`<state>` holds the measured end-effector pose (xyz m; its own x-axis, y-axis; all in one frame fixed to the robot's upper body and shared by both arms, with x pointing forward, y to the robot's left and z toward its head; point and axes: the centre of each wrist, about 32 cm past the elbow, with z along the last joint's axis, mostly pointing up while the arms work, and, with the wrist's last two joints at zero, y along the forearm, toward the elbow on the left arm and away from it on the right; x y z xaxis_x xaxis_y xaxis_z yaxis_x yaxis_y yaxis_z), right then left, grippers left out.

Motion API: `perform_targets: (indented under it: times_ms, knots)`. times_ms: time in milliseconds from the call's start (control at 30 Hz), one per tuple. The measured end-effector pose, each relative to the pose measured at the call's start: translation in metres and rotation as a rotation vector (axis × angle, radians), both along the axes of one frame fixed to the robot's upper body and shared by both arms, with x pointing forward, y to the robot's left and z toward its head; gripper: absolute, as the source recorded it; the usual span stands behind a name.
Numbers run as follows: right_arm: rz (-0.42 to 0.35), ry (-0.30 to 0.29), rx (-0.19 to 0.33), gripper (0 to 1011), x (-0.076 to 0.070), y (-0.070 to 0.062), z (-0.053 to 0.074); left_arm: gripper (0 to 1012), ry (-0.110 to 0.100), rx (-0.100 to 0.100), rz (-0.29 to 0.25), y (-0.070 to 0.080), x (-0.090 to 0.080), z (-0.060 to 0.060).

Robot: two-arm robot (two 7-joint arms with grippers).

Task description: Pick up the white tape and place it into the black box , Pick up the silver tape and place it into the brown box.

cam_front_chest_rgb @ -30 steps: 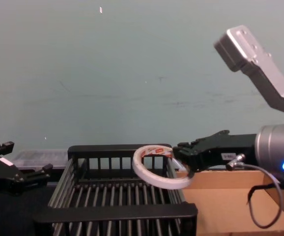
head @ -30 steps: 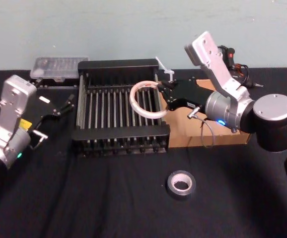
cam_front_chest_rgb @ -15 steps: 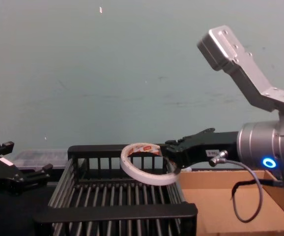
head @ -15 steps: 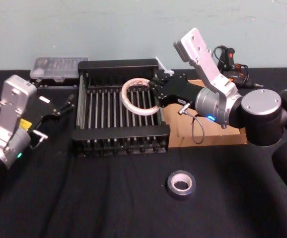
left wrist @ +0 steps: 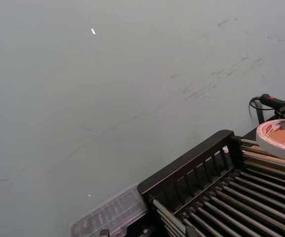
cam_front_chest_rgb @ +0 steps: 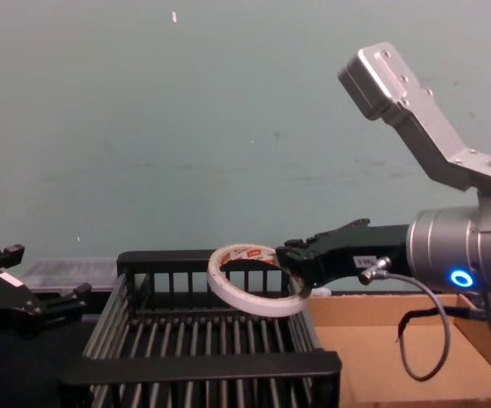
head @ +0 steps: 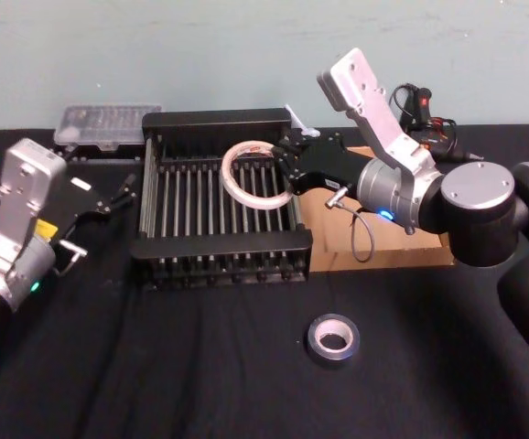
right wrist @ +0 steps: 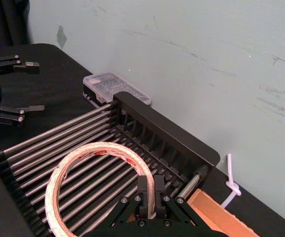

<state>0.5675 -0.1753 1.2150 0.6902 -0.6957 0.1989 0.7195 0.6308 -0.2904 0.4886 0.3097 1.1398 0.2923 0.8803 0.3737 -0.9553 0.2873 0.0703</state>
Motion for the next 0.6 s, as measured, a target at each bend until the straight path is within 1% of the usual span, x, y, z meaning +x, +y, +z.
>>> perform_targets:
  times_ms: [200, 300, 367, 400, 433, 533, 600]
  knots:
    - [0.0, 0.001, 0.0, 84, -0.0003, -0.0003, -0.0001, 1001, 0.0, 0.0, 0.0, 0.0, 0.0, 0.0]
    - [0.0, 0.001, 0.0, 117, -0.0005, -0.0003, -0.0001, 1001, 0.0, 0.0, 0.0, 0.0, 0.0, 0.0]
    - [0.0, 0.001, 0.0, 184, -0.0005, -0.0003, -0.0001, 1001, 0.0, 0.0, 0.0, 0.0, 0.0, 0.0]
    - [0.0, 0.001, 0.0, 198, -0.0005, -0.0004, -0.0002, 1001, 0.0, 0.0, 0.0, 0.0, 0.0, 0.0]
    - [0.0, 0.001, 0.0, 249, -0.0006, -0.0004, -0.0002, 1001, 0.0, 0.0, 0.0, 0.0, 0.0, 0.0]
    - [0.0, 0.002, 0.0, 354, -0.0007, -0.0004, -0.0002, 1001, 0.0, 0.0, 0.0, 0.0, 0.0, 0.0]
    - [0.0, 0.002, 0.0, 387, -0.0007, -0.0005, -0.0002, 1001, 0.0, 0.0, 0.0, 0.0, 0.0, 0.0]
